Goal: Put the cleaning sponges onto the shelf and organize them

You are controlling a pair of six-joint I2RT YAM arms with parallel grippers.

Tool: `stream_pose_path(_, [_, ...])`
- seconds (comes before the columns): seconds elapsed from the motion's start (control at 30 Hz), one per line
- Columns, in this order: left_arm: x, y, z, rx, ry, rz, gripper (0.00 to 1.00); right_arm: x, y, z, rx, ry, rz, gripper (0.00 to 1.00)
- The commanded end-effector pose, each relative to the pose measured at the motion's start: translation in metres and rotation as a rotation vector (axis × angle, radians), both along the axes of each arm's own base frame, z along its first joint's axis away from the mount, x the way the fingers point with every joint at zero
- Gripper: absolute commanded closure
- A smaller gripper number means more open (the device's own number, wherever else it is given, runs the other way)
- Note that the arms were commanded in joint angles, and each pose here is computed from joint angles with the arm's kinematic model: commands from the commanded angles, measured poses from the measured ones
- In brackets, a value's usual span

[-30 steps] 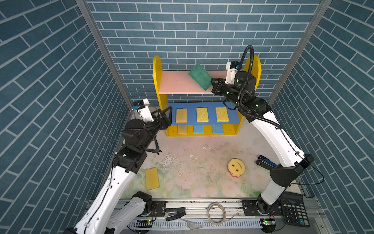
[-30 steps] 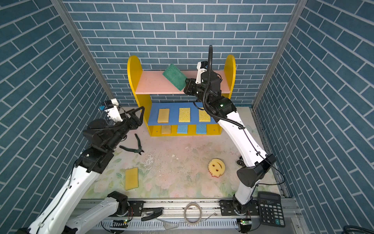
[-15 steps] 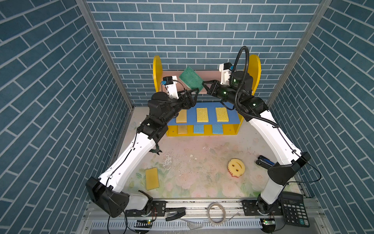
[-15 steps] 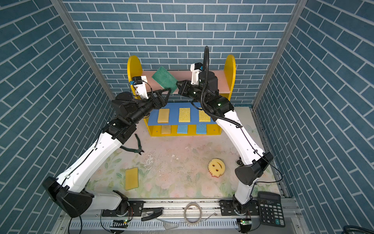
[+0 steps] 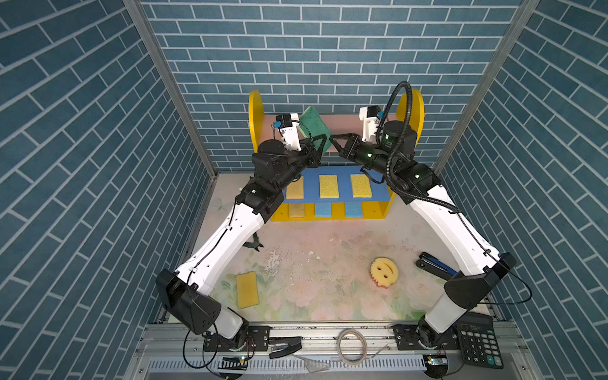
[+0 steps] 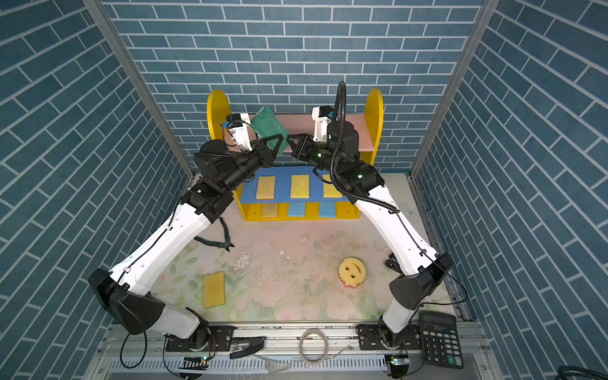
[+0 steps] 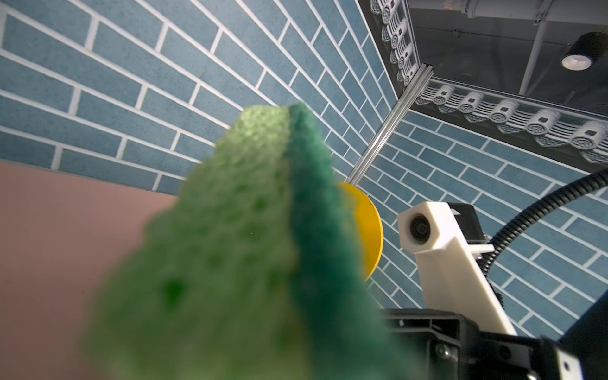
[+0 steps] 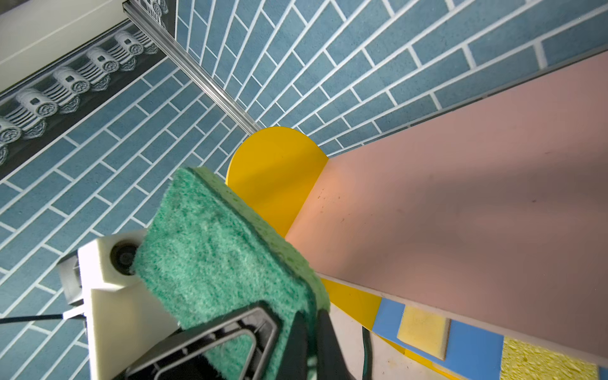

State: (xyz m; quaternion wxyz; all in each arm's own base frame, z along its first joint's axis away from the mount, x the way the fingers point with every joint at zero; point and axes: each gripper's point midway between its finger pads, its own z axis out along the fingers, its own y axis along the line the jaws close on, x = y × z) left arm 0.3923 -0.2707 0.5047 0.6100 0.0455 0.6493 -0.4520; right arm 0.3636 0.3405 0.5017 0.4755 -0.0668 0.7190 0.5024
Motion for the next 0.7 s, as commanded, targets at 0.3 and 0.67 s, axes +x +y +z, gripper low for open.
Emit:
stream_pose_path(0.3, [-0.037,0.045,0.035,0.049,-0.079,0.043,0.97,-0.031,-0.029,0.017,0.003,-0.066,0.115,0.39])
stream_pose_path(0.67, [-0.053,0.059,-0.005,0.103,0.097,-0.211,0.97,-0.051,0.002,0.003,0.010,-0.036,0.457,0.54])
